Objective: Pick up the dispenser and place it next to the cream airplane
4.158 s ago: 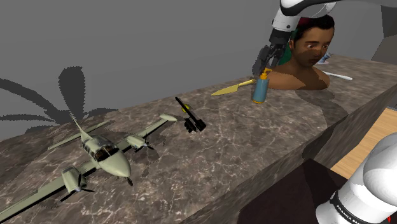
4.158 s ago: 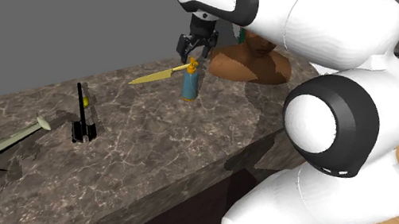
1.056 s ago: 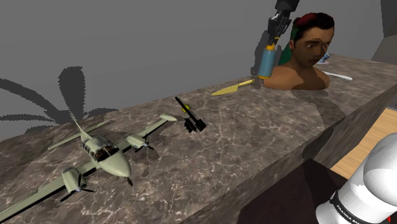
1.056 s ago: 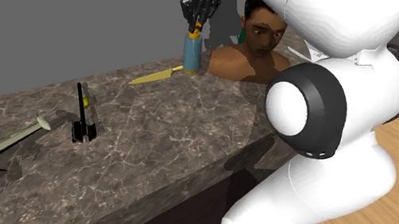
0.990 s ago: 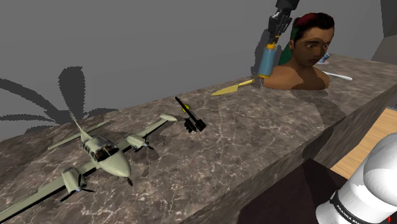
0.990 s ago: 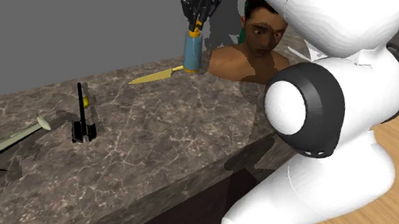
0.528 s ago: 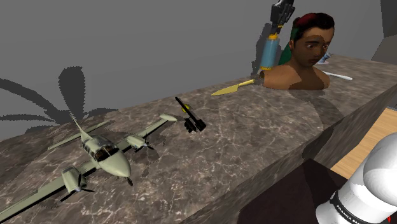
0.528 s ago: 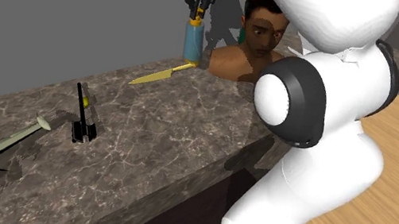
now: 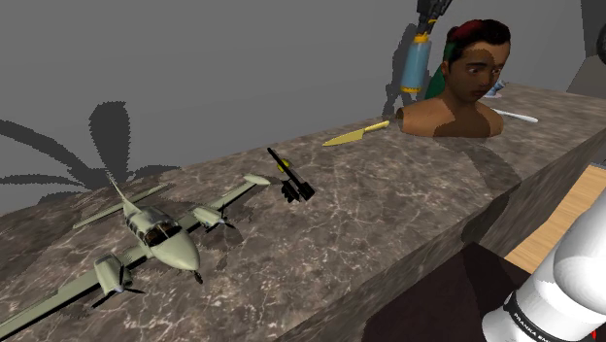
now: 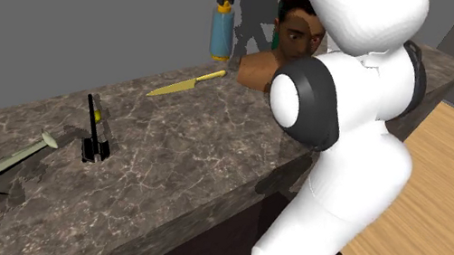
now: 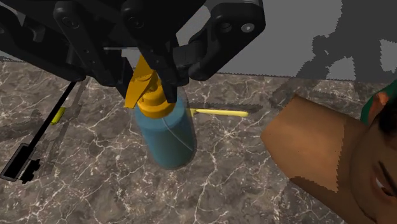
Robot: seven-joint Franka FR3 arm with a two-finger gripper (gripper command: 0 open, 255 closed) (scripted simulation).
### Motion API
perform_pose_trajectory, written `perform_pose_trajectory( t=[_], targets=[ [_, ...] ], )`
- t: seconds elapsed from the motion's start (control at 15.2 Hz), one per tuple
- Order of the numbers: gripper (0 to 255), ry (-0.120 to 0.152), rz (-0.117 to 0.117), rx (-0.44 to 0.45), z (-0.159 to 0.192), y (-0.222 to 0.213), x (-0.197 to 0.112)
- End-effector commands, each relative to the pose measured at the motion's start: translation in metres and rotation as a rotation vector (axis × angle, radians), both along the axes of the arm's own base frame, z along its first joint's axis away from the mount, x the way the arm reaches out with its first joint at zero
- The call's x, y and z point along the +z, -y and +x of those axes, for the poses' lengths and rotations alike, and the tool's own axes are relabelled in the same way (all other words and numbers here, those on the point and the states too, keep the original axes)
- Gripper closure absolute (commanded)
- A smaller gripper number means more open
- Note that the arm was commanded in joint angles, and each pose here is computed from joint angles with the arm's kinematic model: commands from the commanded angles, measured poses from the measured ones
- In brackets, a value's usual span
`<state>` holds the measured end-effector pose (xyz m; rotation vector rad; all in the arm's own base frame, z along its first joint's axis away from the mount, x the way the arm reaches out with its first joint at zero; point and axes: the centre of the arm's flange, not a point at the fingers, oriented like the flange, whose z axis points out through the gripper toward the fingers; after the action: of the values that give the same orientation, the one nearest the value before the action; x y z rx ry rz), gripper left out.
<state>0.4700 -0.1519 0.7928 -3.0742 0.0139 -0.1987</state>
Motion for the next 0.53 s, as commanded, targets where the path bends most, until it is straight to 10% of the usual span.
perform_pose_trajectory(
  t=[0.0,0.46],
  targets=[
    [255,0.0,0.0,0.0,0.0,-0.001,0.01],
    [255,0.0,0.0,0.0,-0.01,-0.039,0.023]
  ],
)
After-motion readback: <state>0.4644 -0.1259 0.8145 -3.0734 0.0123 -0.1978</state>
